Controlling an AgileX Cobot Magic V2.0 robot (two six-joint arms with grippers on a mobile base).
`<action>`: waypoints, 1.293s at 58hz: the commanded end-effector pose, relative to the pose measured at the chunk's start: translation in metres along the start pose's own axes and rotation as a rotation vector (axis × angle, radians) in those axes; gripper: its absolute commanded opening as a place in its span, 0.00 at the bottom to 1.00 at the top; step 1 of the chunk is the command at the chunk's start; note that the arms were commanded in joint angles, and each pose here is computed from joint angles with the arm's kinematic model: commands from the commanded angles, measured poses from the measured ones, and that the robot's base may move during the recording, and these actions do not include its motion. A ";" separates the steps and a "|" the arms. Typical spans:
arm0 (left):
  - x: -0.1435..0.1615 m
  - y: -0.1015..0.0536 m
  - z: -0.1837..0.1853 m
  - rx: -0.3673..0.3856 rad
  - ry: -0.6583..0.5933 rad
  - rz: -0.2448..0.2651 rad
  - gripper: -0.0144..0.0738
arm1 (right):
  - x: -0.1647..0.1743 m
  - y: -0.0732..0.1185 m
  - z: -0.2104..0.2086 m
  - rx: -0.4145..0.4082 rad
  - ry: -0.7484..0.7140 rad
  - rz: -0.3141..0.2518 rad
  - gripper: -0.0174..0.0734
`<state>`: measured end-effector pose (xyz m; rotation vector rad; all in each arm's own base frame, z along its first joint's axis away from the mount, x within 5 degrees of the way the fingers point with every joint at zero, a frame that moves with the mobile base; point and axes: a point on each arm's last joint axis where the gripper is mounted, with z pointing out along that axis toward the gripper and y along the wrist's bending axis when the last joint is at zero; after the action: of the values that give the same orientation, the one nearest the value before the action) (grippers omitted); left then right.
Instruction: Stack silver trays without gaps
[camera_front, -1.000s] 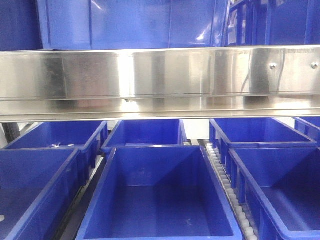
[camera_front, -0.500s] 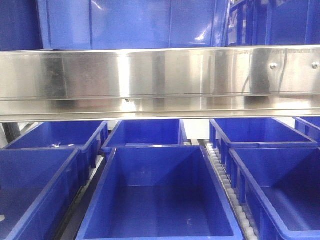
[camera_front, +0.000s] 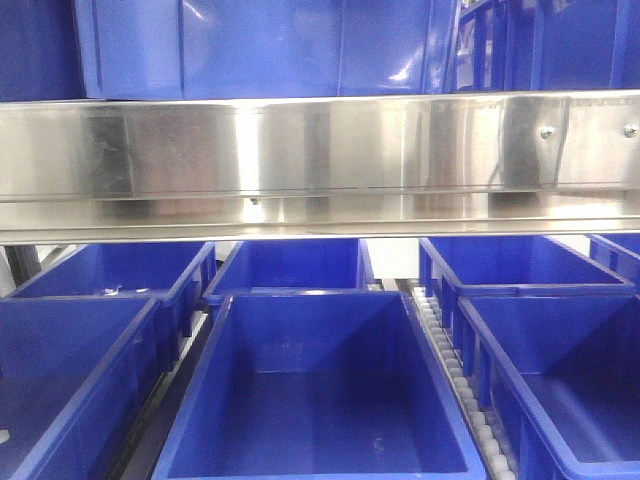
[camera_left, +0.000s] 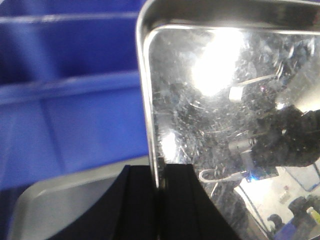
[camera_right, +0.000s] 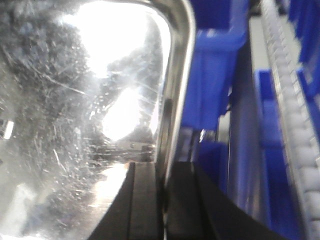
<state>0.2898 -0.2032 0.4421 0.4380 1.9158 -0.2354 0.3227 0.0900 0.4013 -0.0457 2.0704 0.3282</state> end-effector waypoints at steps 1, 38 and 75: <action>-0.003 -0.006 -0.004 0.024 -0.022 0.010 0.14 | 0.003 0.021 0.012 -0.075 -0.016 -0.009 0.10; 0.069 0.015 0.064 -0.085 0.254 0.062 0.35 | 0.042 0.027 0.083 -0.064 0.135 -0.026 0.12; 0.074 0.017 0.075 -0.099 0.260 0.088 0.45 | 0.045 0.027 0.092 -0.061 0.143 -0.027 0.38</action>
<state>0.3351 -0.1958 0.3394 0.4891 2.2067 0.0178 0.3730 0.1366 0.3106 -0.1277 2.2903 0.3445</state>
